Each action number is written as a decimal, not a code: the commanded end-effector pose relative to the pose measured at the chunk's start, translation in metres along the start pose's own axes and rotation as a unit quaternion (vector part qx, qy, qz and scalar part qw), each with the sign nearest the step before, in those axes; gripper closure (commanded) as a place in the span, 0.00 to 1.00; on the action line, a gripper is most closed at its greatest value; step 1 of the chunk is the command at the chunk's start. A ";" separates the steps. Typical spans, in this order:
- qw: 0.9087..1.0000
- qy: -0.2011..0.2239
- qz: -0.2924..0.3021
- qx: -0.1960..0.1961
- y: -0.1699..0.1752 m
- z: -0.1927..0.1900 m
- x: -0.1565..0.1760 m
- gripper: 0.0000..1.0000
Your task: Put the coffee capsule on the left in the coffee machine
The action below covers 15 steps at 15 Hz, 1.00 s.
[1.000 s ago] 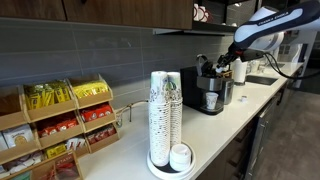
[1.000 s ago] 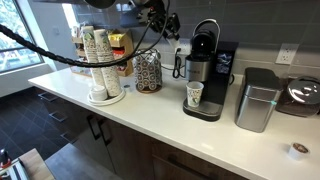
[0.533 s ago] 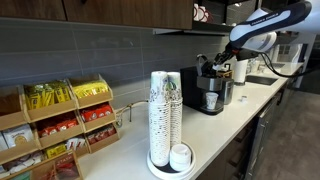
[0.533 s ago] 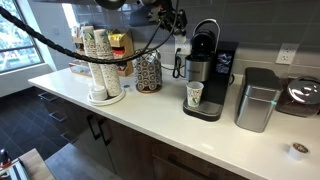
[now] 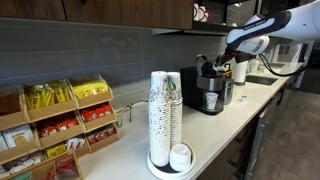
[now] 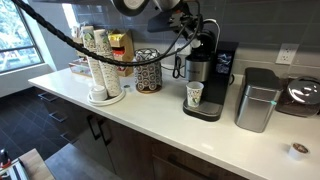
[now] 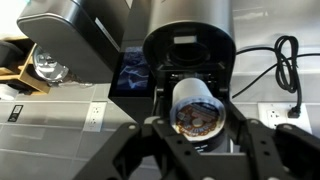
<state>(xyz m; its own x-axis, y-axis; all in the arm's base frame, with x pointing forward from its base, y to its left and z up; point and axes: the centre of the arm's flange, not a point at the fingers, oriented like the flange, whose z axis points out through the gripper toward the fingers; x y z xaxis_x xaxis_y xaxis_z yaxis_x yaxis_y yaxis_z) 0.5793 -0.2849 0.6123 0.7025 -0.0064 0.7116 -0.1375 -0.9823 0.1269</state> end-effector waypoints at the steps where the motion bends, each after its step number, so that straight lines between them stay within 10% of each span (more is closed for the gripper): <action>1: 1.000 -0.012 -0.011 0.013 0.021 0.017 0.003 0.71; 15: 0.998 -0.030 -0.011 0.054 0.024 0.051 -0.008 0.71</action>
<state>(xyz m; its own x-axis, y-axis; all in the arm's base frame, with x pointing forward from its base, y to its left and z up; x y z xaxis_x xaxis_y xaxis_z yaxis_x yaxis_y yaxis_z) 0.6003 -0.3071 0.5775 0.7409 0.0007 0.6716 -0.0714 -0.9942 0.0799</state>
